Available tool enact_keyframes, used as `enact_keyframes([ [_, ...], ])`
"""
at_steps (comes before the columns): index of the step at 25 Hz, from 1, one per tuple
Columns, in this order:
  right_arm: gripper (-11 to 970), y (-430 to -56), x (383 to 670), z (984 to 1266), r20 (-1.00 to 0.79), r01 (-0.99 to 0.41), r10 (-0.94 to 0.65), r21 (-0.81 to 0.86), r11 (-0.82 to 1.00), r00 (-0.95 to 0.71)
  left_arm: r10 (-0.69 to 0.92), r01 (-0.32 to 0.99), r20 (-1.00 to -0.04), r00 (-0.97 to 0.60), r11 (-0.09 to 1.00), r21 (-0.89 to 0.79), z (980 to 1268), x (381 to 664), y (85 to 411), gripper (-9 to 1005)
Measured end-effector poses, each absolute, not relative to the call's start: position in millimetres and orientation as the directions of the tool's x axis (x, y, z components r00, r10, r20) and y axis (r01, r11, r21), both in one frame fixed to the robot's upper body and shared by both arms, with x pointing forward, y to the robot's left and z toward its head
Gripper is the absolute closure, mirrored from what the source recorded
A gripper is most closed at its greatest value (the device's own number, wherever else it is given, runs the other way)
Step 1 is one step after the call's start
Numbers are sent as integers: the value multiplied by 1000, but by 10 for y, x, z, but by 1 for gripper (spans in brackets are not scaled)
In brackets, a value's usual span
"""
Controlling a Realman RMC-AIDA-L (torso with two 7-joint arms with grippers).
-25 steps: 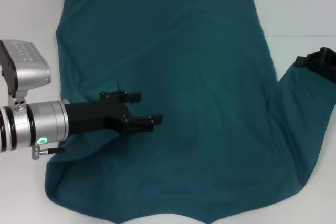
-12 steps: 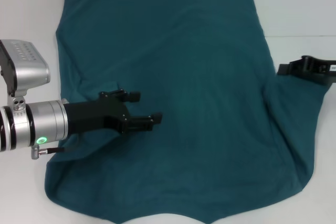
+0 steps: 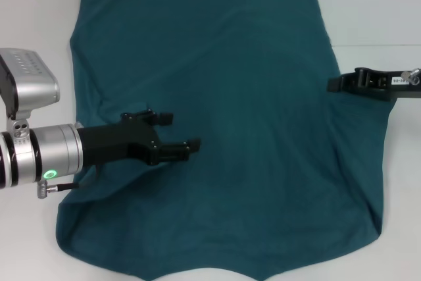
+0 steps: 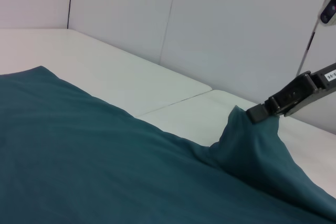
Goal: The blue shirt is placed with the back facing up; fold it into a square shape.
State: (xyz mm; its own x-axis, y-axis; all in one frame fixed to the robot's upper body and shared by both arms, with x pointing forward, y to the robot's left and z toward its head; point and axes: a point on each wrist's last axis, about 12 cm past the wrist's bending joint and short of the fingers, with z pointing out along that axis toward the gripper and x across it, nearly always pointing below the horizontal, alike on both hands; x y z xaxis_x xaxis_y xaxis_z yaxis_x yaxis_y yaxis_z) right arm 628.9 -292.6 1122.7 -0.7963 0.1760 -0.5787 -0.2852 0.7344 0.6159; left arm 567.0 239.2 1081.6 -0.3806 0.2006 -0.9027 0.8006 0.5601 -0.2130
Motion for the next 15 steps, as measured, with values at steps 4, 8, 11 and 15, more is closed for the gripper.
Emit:
enact_keyframes([
  [4, 930, -2864, 6336, 11249, -586, -289, 180, 615, 734, -790, 199, 799, -903, -381, 562, -213, 10818, 5671, 2399, 89],
  [8, 928, -2811, 6362, 11259, -591, -296, 177, 613, 732, -787, 196, 797, -903, -382, 565, -214, 10816, 5670, 2407, 89],
  [11, 927, -2789, 6375, 11265, -595, -300, 175, 611, 733, -785, 193, 794, -903, -383, 568, -216, 10814, 5668, 2417, 89],
  [15, 926, -2742, 6377, 11243, -595, -301, 173, 611, 732, -784, 193, 794, -903, -384, 569, -216, 10814, 5667, 2419, 89],
])
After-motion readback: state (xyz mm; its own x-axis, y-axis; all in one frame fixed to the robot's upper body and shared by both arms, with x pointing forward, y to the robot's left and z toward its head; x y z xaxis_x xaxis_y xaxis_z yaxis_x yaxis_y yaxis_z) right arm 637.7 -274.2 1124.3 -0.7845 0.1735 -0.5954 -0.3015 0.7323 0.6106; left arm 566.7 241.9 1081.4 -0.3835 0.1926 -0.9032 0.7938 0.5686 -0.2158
